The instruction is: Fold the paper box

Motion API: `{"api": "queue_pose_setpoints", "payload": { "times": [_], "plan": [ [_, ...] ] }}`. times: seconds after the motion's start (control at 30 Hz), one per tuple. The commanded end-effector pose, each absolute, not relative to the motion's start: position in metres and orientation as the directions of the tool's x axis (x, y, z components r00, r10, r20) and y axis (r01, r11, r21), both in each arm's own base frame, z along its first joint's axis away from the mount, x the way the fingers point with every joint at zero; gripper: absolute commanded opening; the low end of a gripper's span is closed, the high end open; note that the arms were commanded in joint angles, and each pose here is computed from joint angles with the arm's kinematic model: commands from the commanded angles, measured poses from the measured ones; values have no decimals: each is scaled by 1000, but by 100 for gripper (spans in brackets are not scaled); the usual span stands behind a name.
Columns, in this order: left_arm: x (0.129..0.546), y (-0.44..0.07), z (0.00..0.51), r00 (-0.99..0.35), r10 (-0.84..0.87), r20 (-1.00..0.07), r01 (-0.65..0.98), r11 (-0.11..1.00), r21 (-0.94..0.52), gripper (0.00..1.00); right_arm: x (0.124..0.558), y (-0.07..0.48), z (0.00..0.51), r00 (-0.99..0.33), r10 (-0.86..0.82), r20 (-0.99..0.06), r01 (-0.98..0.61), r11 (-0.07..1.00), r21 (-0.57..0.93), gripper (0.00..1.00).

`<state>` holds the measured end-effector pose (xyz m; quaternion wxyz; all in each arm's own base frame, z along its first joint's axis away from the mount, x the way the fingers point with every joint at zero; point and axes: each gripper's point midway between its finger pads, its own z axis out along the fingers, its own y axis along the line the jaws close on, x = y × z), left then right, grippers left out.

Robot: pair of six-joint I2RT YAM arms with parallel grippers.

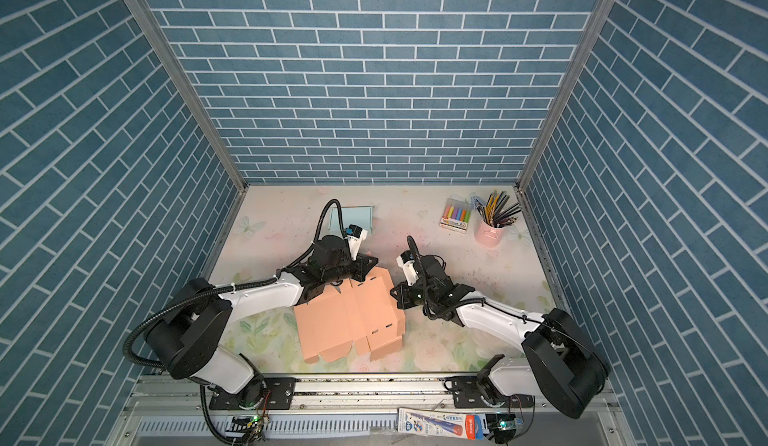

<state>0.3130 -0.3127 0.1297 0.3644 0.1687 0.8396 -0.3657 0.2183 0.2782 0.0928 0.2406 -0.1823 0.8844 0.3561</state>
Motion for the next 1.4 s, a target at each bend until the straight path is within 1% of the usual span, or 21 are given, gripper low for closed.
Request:
{"api": "queue_pose_setpoints", "payload": {
  "times": [0.0,0.2,0.37,0.57,0.87,1.2,1.37],
  "plan": [
    [301,-314,133,-671,24,-741,562,668,-487,0,226,283,112,-767,-154,-623,-546,666,509,0],
    [288,-316,132,-674,25,-739,562,666,-490,0,226,283,114,-764,-151,-627,-549,663,509,0],
    [282,-320,136,-685,-1,-729,556,647,-522,0,227,281,117,-753,-155,-639,-556,669,493,0],
    [279,-316,141,-679,0,-734,552,659,-511,0,229,281,118,-745,-166,-646,-564,673,478,0],
    [281,-271,134,-687,-40,-725,488,714,-502,0,228,275,115,-741,-197,-642,-566,696,441,0],
    [291,-188,115,-694,-131,-708,347,801,-488,0,228,270,114,-725,-240,-646,-584,711,391,0],
    [298,-176,109,-693,-145,-706,308,826,-472,0,228,272,118,-710,-260,-654,-601,707,372,0]
  ]
}}
